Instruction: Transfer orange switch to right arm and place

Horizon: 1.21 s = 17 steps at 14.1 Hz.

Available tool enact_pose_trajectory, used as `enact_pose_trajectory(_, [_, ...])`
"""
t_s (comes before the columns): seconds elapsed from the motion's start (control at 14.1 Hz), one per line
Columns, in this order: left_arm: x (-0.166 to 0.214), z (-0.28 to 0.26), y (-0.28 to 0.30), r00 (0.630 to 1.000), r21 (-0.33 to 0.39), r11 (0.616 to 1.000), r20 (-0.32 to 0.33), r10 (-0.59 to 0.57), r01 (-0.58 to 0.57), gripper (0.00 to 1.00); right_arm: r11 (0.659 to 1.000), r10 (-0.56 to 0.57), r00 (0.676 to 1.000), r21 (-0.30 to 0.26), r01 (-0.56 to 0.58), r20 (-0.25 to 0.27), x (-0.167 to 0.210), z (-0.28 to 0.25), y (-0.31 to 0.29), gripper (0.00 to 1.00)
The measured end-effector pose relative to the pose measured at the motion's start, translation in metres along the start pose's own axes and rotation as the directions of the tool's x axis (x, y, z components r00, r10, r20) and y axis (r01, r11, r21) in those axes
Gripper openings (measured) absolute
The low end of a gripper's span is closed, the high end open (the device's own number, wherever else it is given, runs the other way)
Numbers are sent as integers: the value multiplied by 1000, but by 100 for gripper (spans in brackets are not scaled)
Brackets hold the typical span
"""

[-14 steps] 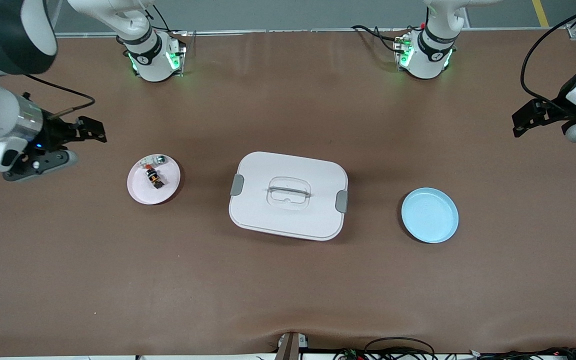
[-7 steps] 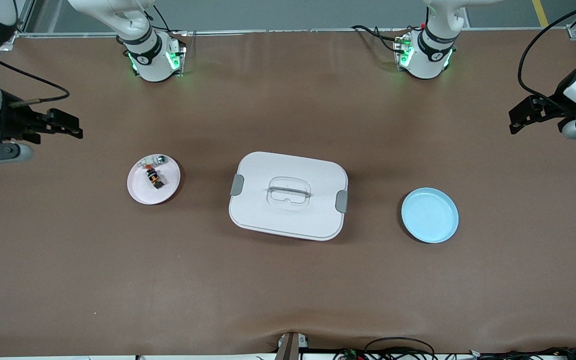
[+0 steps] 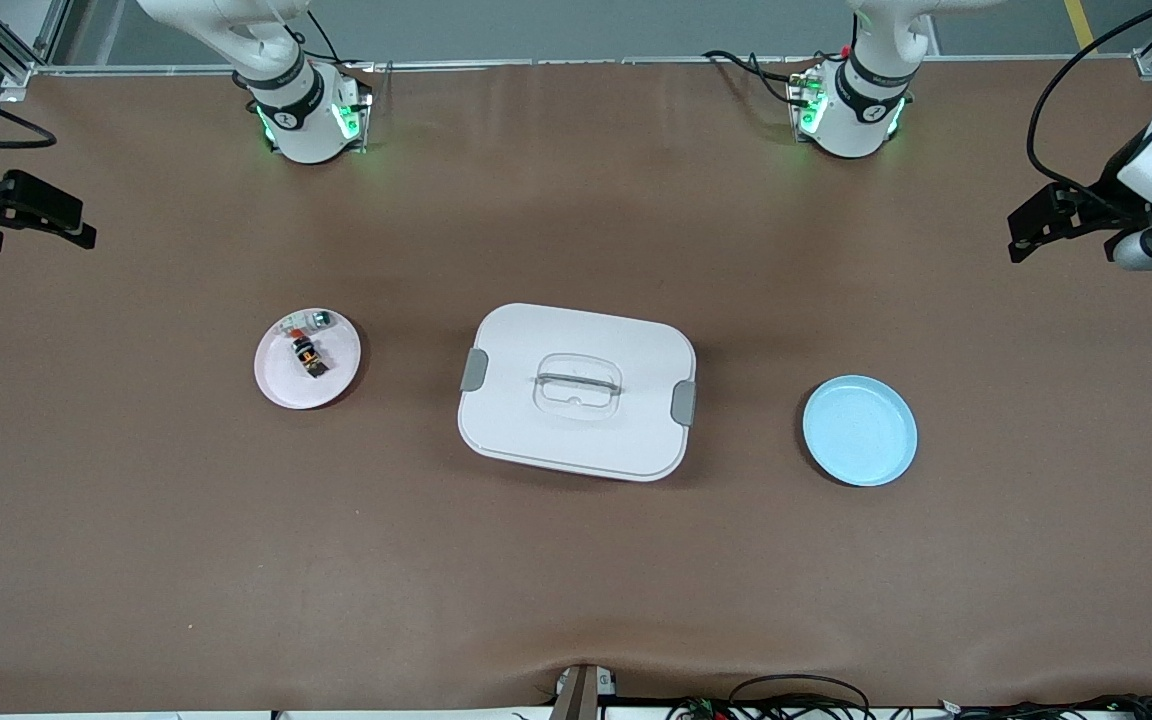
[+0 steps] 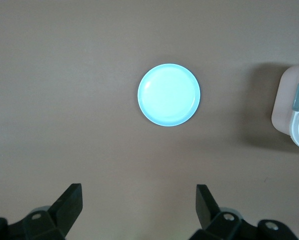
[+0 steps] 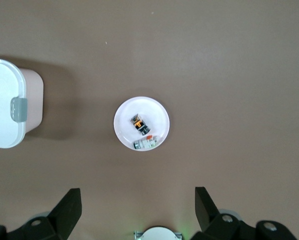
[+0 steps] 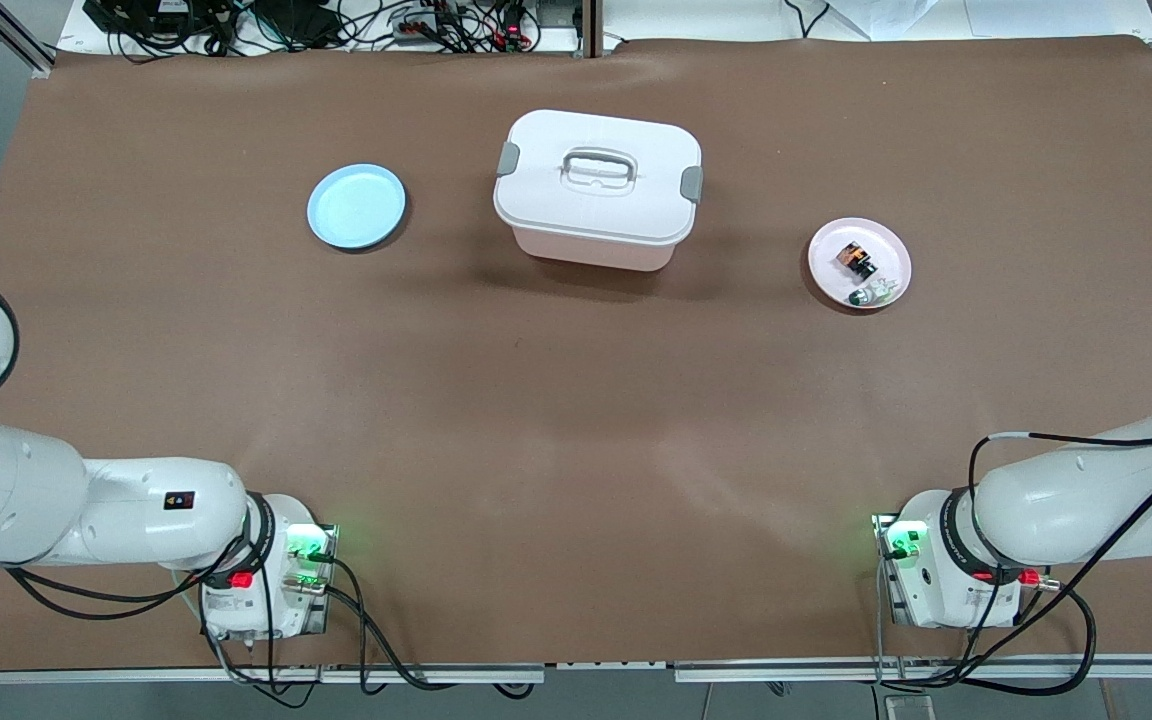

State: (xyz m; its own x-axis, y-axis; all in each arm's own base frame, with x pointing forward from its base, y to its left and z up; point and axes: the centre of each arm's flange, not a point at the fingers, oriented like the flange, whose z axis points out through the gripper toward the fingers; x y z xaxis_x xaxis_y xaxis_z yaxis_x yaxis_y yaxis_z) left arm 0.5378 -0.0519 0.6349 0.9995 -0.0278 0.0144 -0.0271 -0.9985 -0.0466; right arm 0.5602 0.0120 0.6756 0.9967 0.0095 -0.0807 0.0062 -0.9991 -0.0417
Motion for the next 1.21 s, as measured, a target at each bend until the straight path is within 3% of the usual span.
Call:
enact_pose_trajectory(0.21, [-1, 0, 1, 1000, 0, 1000, 4, 15, -15, 100, 1000, -5, 999, 0, 5, -33, 4, -3, -3, 100])
enact_pose_trajectory(0.57, [-3, 0, -2, 997, -53, 996, 20, 72, -71, 100, 1000, 13, 999, 2, -12, -30, 4, -2, 7, 100])
enact_pose_trajectory(0.78, [-6, -2, -1, 997, -53, 996, 24, 69, -68, 100, 1000, 11, 999, 2, -11, 44, -4, 4, 5, 100])
enact_pose_trajectory(1.21, [-8, -3, 1, 999, -52, 998, 29, 23, -22, 100, 1000, 15, 998, -14, -14, 62, -7, 5, 6, 100])
